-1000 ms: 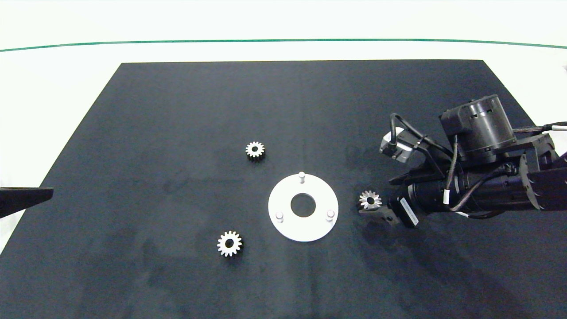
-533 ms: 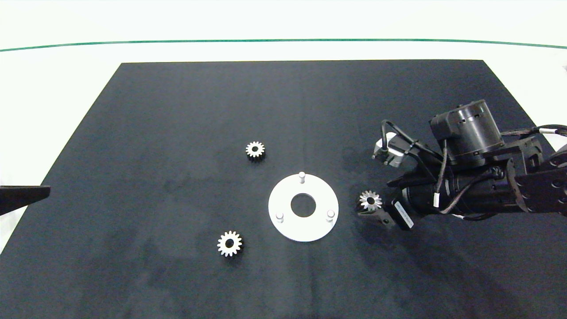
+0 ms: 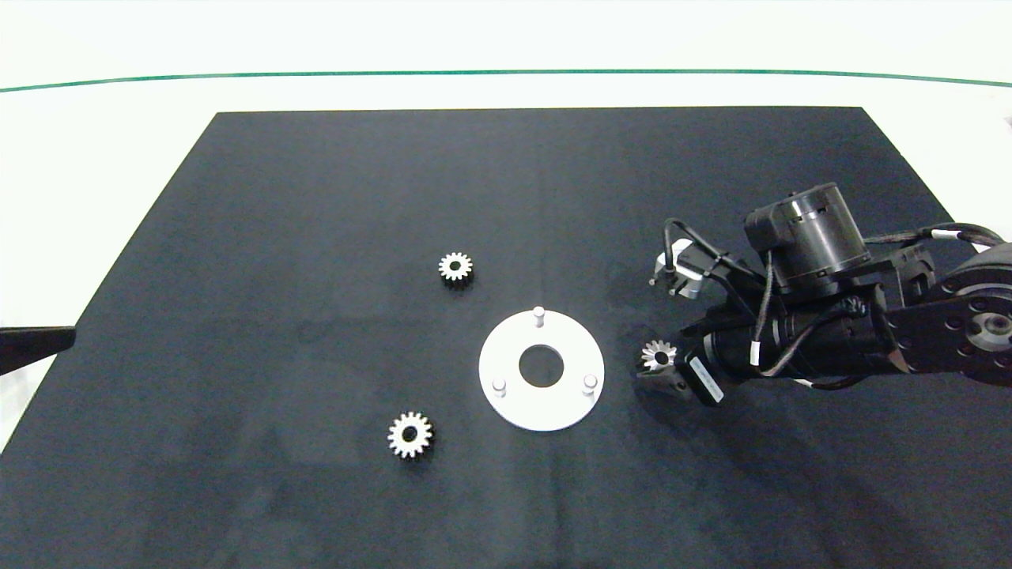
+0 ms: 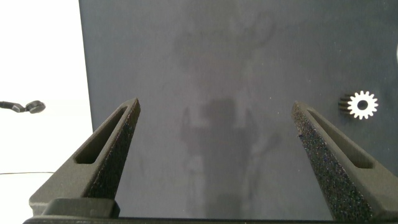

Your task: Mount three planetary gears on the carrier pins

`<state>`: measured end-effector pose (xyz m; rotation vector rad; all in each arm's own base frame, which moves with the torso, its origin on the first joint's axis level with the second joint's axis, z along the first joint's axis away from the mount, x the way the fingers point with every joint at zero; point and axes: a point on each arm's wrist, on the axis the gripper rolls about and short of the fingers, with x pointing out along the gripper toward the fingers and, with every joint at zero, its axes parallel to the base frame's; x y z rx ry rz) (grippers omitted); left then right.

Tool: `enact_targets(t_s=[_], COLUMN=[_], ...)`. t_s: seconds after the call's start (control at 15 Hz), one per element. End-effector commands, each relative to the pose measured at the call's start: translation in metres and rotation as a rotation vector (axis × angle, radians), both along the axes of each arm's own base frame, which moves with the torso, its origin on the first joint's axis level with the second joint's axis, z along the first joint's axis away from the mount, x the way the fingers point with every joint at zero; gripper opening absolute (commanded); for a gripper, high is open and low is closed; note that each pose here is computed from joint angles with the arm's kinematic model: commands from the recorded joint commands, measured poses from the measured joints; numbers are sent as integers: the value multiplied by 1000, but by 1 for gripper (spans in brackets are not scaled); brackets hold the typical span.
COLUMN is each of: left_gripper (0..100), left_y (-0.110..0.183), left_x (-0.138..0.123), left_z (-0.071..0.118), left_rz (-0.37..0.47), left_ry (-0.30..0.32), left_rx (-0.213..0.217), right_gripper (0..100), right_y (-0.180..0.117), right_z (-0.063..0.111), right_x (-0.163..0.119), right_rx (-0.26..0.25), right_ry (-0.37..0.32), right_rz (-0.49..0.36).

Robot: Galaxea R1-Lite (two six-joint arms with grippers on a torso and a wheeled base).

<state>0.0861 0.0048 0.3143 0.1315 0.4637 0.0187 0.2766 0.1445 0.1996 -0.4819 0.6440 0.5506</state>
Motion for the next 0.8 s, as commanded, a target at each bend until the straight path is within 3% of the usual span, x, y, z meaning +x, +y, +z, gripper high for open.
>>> enact_targets(t_s=[0.07, 0.8], left_gripper=[100, 100], left_y=[0, 0], left_x=[-1, -4], left_z=[0, 1], left_rz=[0, 0], left_ry=[1, -7], left_rx=[1, 2], right_gripper=[75, 52], right_y=[3, 5], right_z=[0, -3], right_x=[0, -1], right_rx=[-3, -12], right_ry=[0, 5], right_rz=[8, 11])
